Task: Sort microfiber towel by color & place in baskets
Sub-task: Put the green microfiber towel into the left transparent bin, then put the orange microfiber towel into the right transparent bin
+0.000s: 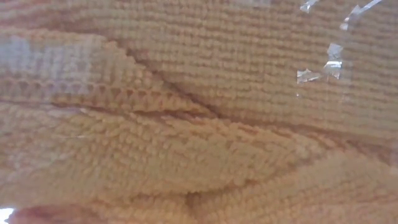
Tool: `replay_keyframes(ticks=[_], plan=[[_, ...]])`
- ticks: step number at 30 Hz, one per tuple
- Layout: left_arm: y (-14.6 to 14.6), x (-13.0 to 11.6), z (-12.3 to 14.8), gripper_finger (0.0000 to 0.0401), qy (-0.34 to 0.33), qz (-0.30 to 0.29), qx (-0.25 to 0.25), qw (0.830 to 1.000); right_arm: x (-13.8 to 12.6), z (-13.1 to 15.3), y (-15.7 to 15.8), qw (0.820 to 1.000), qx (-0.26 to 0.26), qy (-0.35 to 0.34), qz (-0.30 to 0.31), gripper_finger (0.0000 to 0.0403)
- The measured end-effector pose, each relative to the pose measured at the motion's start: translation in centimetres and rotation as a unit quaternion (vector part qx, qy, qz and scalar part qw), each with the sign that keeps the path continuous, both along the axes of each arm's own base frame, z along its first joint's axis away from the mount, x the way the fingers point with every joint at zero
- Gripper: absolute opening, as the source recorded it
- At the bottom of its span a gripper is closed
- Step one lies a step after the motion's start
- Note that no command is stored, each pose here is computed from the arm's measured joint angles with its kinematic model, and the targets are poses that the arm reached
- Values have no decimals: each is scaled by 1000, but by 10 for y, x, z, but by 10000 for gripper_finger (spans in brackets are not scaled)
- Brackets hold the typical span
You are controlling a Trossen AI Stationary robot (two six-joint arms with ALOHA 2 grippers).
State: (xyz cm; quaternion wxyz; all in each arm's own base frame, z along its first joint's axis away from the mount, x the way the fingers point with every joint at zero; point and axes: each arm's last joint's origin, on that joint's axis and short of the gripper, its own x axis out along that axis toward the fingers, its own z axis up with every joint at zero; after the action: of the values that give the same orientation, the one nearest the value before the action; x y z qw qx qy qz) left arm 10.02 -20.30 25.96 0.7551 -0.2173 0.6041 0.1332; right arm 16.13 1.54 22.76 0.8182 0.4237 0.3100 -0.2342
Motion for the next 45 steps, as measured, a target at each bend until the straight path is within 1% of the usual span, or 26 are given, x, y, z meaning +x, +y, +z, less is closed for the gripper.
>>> replay_keyframes(ticks=[3, 9, 16, 19, 22, 26, 30, 33, 38, 41, 45], plan=[[0, 0, 0, 273, 33, 3, -18, 999, 0, 0, -1, 1000, -5, -1, -9, 0], [2, 0, 5, 273, 62, 14, -34, 997, 0, 0, -1, 1000, -11, -3, -21, 0], [5, 2, 41, 273, 55, 29, -38, 997, 0, 0, -1, 1000, -20, -1, -12, 0], [7, 3, 54, 273, 46, 40, -35, 998, 0, 0, -1, 1000, -22, 1, -10, 0], [8, 6, 59, 273, 53, 49, -27, 997, 0, 0, -1, 1000, -29, 3, -1, 0], [8, 9, 64, 273, 72, 57, -5, 996, -1, 0, -1, 999, -39, 7, 11, 0], [11, 14, 78, 273, 67, 77, 19, 995, -1, 0, -1, 998, -54, 10, 25, 0], [15, 23, 87, 273, 22, 99, 24, 995, -1, 0, -1, 997, -64, 12, 36, 0], [29, 42, 89, 273, -28, 121, 60, 990, -1, 0, -1, 995, -81, 15, 53, 0], [42, 59, 88, 273, -52, 165, 83, 981, -1, 0, -1, 993, -94, 18, 66, 0], [65, 80, 88, 273, -51, 234, 86, 967, -1, 0, -1, 992, -98, 19, 71, 0]])
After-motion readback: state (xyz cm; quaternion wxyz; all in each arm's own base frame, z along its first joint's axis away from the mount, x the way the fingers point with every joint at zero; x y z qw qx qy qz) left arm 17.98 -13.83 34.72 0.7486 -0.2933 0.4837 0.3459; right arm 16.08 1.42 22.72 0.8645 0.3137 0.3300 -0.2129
